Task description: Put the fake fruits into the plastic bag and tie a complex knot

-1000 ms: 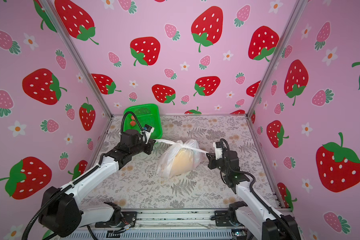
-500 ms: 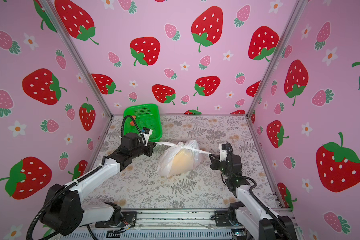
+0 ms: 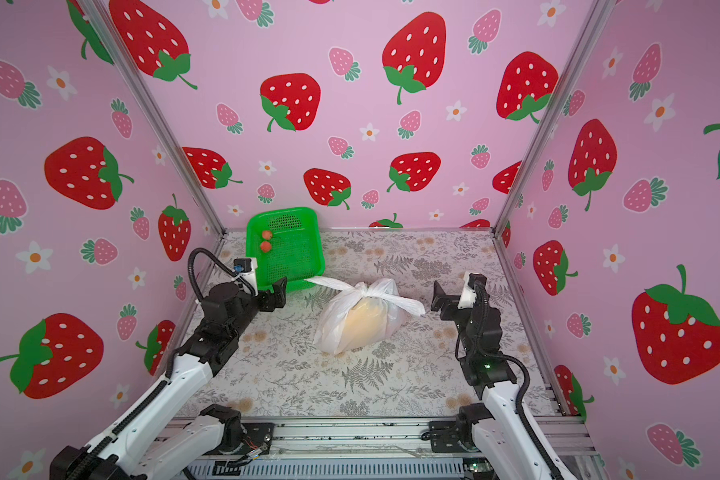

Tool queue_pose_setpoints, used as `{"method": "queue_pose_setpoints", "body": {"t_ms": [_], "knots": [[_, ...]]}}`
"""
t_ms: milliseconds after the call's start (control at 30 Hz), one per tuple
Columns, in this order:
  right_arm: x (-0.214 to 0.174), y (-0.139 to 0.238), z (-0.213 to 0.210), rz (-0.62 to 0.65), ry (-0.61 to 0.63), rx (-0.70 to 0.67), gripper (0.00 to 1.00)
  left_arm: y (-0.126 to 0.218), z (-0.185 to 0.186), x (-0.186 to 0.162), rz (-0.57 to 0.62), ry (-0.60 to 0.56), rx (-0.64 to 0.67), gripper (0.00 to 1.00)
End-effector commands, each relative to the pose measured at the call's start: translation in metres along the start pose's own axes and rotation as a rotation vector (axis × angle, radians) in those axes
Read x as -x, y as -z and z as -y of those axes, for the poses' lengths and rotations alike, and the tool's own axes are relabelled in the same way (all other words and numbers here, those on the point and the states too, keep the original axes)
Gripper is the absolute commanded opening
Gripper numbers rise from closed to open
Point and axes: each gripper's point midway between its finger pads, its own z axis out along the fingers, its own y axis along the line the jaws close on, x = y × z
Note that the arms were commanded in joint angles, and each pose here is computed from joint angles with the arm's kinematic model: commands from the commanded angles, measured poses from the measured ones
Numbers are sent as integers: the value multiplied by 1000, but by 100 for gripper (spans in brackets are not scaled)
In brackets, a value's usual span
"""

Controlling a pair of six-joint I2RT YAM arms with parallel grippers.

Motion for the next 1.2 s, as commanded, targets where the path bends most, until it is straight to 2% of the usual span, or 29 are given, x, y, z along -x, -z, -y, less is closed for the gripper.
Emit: {"method": "queue_pose_setpoints", "body": {"t_ms": [0, 67, 133, 333, 467, 533, 800, 933, 1000, 1033, 1167], "knots": [[-28, -2, 52, -1, 77, -289, 100, 10, -68, -18, 42, 9, 339, 99], [-45, -8, 59, -15, 103, -327, 100, 8, -87, -34, 34, 21, 395, 99], [-60, -17, 62, -44, 124, -341, 100, -2, -92, -47, 27, 17, 375, 99], [-91, -36, 59, -86, 196, -311, 100, -41, -83, -81, -100, -35, 291, 99], [-88, -47, 54, -72, 226, -280, 100, -60, -78, -102, -135, -49, 254, 99], [-86, -51, 52, -58, 237, -255, 100, -68, -77, -104, -170, -57, 251, 99], [-80, -68, 46, -5, 264, -182, 100, -81, -72, -98, -116, -122, 215, 99], [-98, -78, 48, -27, 253, -133, 100, -95, -70, -110, -105, -107, 171, 99], [-100, -81, 49, -25, 236, -105, 100, -98, -80, -118, -138, -49, 164, 99], [-103, -82, 50, -55, 231, -95, 100, -100, -82, -117, -118, -34, 162, 99], [-102, -81, 51, -44, 229, -95, 100, -99, -82, -120, -146, -32, 155, 99]]}}
